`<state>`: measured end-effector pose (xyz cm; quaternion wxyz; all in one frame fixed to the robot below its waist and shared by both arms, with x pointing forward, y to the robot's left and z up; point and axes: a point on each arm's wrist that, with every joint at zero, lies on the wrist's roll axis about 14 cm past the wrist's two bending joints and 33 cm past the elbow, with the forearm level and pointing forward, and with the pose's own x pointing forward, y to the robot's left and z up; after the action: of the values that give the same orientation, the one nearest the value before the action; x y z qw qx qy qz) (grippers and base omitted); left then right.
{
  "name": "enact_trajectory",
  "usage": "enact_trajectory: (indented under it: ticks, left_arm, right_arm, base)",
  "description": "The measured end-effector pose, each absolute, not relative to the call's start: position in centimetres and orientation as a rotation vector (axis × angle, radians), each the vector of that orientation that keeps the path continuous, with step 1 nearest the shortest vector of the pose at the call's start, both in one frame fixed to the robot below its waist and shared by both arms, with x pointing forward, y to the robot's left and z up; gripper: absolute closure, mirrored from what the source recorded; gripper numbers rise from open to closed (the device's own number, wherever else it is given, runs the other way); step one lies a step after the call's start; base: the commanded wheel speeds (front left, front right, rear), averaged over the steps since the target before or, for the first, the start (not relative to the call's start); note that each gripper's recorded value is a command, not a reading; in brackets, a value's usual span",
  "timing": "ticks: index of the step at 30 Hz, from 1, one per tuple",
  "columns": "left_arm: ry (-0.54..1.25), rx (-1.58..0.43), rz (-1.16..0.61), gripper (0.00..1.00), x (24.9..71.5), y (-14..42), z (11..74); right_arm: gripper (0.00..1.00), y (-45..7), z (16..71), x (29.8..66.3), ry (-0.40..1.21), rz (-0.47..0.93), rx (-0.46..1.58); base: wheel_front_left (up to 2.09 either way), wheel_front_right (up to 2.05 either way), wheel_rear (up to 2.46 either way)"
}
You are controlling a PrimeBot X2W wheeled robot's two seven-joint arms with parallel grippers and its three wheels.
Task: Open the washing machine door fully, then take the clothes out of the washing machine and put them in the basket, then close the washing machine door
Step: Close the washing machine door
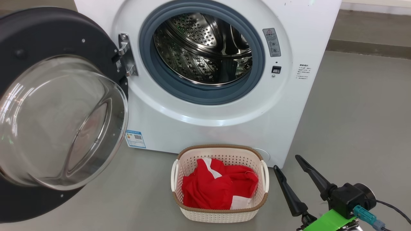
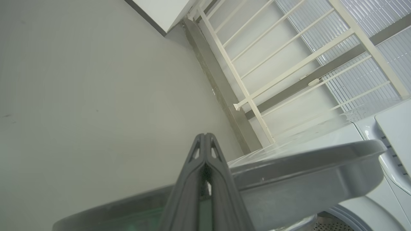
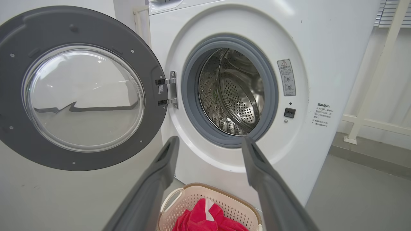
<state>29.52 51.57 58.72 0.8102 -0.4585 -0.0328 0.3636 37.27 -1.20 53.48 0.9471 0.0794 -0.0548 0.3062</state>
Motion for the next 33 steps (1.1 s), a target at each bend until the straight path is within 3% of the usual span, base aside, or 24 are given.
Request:
enact_trajectory:
  ticks: [33]
  left_arm:
    - [0.013, -1.131, 0.469, 1.00, 30.2, 48.2, 58.8]
  right_arm:
    - [0.00, -0.6, 52.8, 37.4, -0.088, 0.631, 0.185]
  base:
    - [0.00, 0.00, 0.00]
